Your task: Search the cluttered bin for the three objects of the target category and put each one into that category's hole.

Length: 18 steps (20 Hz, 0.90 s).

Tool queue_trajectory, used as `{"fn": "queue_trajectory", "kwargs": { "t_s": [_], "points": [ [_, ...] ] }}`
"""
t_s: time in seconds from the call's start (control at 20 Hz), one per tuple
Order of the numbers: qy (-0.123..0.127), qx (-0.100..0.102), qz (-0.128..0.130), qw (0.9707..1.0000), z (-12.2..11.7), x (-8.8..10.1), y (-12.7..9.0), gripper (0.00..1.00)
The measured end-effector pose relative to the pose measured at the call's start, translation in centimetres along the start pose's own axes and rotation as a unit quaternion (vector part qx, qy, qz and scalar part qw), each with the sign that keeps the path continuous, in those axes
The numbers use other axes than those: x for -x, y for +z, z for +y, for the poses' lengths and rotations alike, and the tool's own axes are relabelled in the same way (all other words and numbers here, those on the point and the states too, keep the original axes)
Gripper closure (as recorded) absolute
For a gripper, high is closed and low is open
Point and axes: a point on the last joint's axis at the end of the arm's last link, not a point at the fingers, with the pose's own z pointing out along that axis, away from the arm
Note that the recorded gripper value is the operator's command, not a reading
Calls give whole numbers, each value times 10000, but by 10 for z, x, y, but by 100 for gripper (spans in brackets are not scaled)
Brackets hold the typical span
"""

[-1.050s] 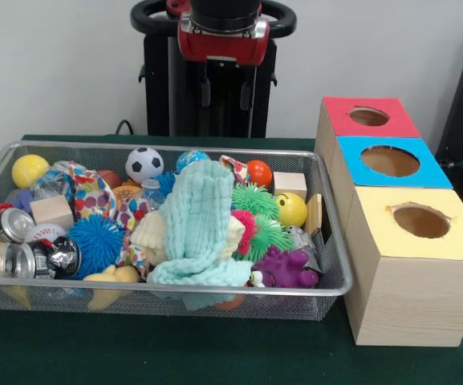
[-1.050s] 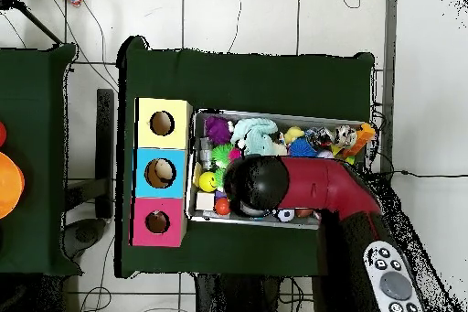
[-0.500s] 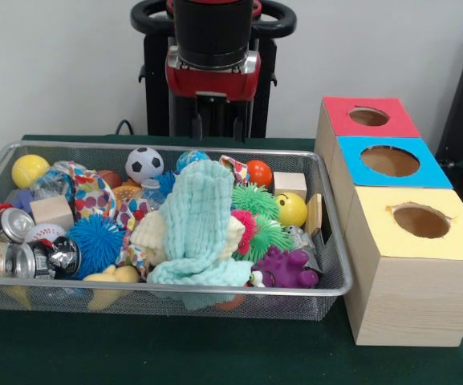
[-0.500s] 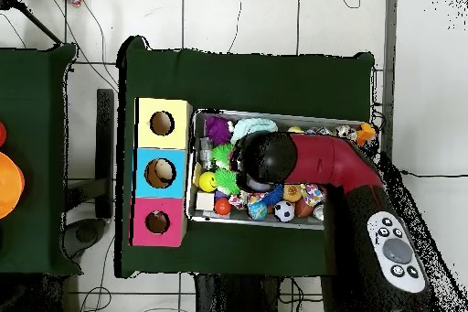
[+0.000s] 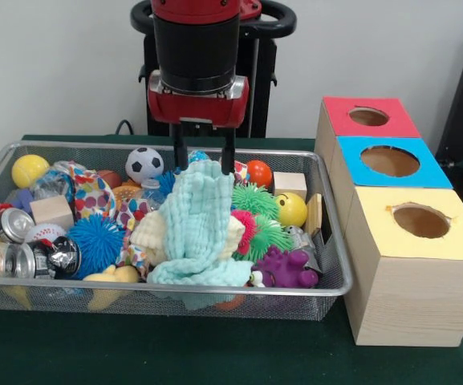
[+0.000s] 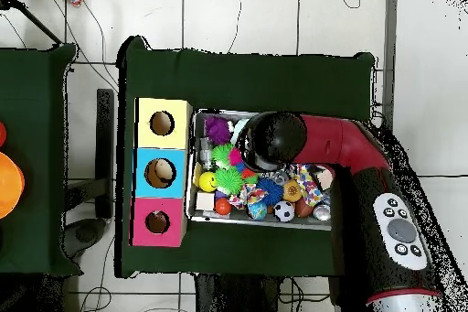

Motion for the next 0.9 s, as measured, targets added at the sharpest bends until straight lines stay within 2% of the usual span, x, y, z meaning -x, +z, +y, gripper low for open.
{"fn": "queue_trajectory", "kwargs": {
  "t_s": [0.4, 0.9],
  "points": [
    [52, 6, -194, 9998, -4, 19, -2, 0],
    [190, 80, -485, 9986, -20, 41, 19, 0]
  ]
}}
